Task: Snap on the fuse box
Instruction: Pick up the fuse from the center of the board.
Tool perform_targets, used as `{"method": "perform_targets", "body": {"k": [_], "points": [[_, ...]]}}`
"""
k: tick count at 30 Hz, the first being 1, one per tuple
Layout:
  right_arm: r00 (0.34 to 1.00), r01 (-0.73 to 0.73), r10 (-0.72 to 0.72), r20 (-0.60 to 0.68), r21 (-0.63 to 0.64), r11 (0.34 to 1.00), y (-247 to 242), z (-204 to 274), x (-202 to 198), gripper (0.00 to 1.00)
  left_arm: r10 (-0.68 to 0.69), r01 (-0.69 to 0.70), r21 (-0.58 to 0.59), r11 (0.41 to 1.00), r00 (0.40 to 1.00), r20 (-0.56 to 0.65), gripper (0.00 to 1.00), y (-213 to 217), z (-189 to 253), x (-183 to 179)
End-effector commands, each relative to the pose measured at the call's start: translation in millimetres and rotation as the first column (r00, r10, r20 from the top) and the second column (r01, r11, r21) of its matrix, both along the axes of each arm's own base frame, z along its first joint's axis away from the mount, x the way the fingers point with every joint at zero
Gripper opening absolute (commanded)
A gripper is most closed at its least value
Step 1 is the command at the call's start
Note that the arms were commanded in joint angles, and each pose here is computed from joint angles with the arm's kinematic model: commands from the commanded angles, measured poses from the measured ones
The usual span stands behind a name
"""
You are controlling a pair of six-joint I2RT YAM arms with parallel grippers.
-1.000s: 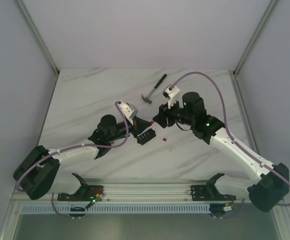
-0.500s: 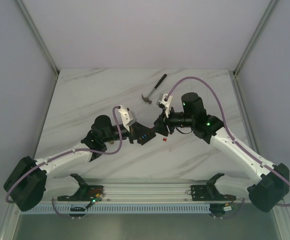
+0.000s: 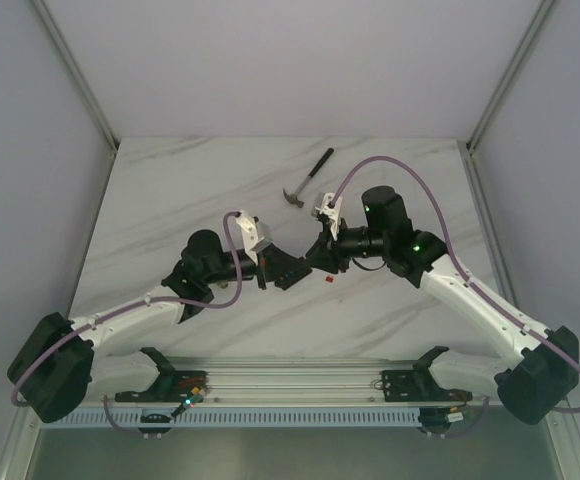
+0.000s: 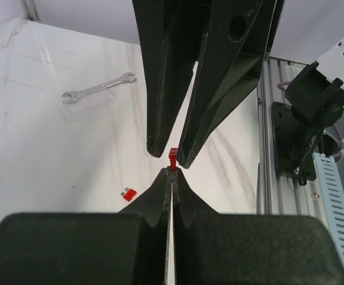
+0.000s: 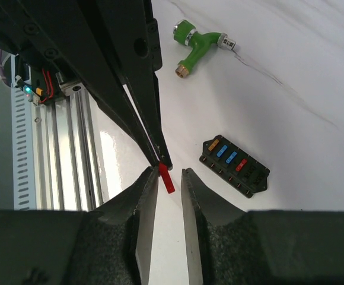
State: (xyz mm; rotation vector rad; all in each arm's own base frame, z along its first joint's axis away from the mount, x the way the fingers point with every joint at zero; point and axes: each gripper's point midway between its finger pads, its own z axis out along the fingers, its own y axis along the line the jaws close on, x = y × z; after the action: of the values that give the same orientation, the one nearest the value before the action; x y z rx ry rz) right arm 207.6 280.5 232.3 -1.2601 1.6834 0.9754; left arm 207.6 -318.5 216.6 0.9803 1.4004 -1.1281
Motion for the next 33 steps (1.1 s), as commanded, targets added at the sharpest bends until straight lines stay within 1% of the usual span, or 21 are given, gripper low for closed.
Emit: {"method": "perform_targets", "body": {"k": [1,2,8,11,13,14,16,18,21,22,24,28,33], "points": [[0.998,-0.038,0.037,0.043,0.033,0.999,2,19,-2,0.27,-0.028,0.031,-0.064,0.997,0.999,0.045,0.0,-1,22,-2],[0.998,-0.044,0.042,0.043,0.034,0.998,2,19,-3,0.26,-0.028,0.031,-0.071,0.997,0.999,0.042,0.0,0,22,-3],[0.998,-0.048,0.047,0.043,0.033,0.998,3,18,-2,0.1,-0.033,0.035,-0.077,0.996,0.999,0.022,0.0,-2,20,-1],[0.998,-0.046,0.044,0.046,0.032,0.998,2,19,-2,0.07,-0.029,0.03,-0.073,0.997,0.999,0.014,0.0,-2,17,0],[0.998,-0.045,0.044,0.051,0.034,0.998,3,20,-2,0.0,-0.022,0.023,-0.067,0.997,1.0,0.006,0.0,-2,14,2],[0.998,-0.043,0.042,0.05,0.034,0.999,3,20,-2,0.0,-0.015,0.015,-0.063,0.998,1.0,0.001,0.01,-2,12,3],[0.998,-0.035,0.033,0.053,0.031,0.999,2,20,0,0.0,0.001,-0.002,-0.055,0.998,1.0,-0.01,0.08,-2,8,6],[0.999,-0.008,0.007,0.052,0.021,1.0,1,18,4,0.0,0.035,-0.036,-0.044,0.998,0.999,-0.017,0.18,1,3,11],[0.997,0.075,-0.075,0.034,-0.008,0.997,-3,12,16,0.0,0.138,-0.139,-0.021,0.99,0.99,-0.014,0.39,12,-10,23],[0.994,0.111,-0.111,0.025,-0.021,0.994,-4,9,22,0.0,0.178,-0.178,-0.007,0.984,0.984,-0.011,0.44,17,-15,27],[0.985,0.174,-0.174,0.005,-0.051,0.983,-7,2,32,0.0,0.261,-0.261,0.027,0.965,0.965,-0.004,0.52,27,-29,38],[0.958,0.279,-0.284,-0.031,-0.111,0.954,-13,-11,48,0.0,0.378,-0.375,0.107,0.921,0.926,-0.005,0.61,44,-58,53],[0.935,0.334,-0.348,-0.067,-0.165,0.928,-16,-28,57,0.0,0.495,-0.489,0.182,0.853,0.869,0.011,0.66,61,-90,70]]}}
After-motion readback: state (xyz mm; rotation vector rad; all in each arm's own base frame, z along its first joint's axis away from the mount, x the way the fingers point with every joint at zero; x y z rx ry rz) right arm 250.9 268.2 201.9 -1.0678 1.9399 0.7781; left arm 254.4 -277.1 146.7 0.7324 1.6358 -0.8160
